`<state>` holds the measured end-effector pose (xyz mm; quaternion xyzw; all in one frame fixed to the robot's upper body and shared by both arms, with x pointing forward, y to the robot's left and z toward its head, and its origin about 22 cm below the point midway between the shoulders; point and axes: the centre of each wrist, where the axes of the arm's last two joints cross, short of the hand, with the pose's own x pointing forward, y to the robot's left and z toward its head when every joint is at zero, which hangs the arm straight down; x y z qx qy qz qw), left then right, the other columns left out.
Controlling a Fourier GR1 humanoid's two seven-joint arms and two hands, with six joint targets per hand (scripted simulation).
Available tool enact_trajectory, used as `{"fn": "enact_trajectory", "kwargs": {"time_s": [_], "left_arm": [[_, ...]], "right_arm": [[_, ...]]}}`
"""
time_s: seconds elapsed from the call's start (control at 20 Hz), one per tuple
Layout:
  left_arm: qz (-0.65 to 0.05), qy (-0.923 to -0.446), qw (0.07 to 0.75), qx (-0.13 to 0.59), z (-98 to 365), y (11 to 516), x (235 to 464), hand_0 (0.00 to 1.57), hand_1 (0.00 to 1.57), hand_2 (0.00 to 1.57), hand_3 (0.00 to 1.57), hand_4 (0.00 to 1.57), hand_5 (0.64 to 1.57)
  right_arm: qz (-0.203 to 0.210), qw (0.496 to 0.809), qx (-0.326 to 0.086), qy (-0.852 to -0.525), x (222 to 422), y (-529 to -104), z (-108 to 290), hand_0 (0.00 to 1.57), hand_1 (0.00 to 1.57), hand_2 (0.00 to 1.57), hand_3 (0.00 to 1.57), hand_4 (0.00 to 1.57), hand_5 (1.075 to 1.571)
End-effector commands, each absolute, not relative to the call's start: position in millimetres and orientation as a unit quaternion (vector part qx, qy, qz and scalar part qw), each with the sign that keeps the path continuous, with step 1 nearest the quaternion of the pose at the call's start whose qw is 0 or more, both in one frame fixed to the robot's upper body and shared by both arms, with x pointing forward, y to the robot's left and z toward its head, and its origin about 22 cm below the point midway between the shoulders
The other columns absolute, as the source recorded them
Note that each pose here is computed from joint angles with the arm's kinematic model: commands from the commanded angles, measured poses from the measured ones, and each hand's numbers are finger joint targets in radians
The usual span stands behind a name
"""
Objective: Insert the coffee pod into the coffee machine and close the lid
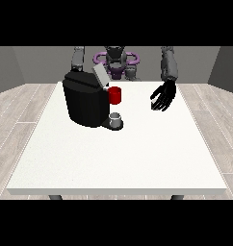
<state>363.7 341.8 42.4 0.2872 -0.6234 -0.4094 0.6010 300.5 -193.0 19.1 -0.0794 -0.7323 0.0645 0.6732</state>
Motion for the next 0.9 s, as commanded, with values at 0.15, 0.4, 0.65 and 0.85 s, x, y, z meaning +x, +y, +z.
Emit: {"fn": "enact_trajectory", "kwargs": {"time_s": [0.15, 0.4, 0.65, 0.85], "left_arm": [[-0.481, -0.580, 0.567, 0.333, 36.0, 330.7, 370.3, 0.82, 0.82, 0.96, 0.80, 0.37, 1.571], [-0.512, -0.535, 0.577, 0.345, 25.2, 356.1, 366.6, 0.88, 0.88, 1.00, 0.82, 0.28, 1.571], [-0.546, -0.509, 0.577, 0.330, 19.0, 348.3, 369.5, 0.76, 0.76, 0.98, 0.86, 0.40, 1.571], [-0.541, -0.520, 0.581, 0.315, 12.5, 342.5, 372.2, 1.04, 1.04, 1.12, 1.01, 0.40, 1.571]], "right_arm": [[0.060, 0.677, -0.063, -0.731, 309.7, -192.7, 15.7, 0.00, 0.00, 0.00, 0.00, 0.00, 1.571], [0.066, 0.668, -0.058, -0.739, 303.7, -185.0, 19.6, 0.00, 0.00, 0.00, 0.00, 0.00, 1.571], [0.055, 0.696, -0.063, -0.713, 298.9, -195.9, -1.9, 0.00, 0.00, 0.00, 0.00, 0.00, 1.571], [0.075, 0.702, -0.111, -0.700, 305.5, -199.9, 10.7, 0.00, 0.00, 0.00, 0.00, 0.00, 1.571]]}}
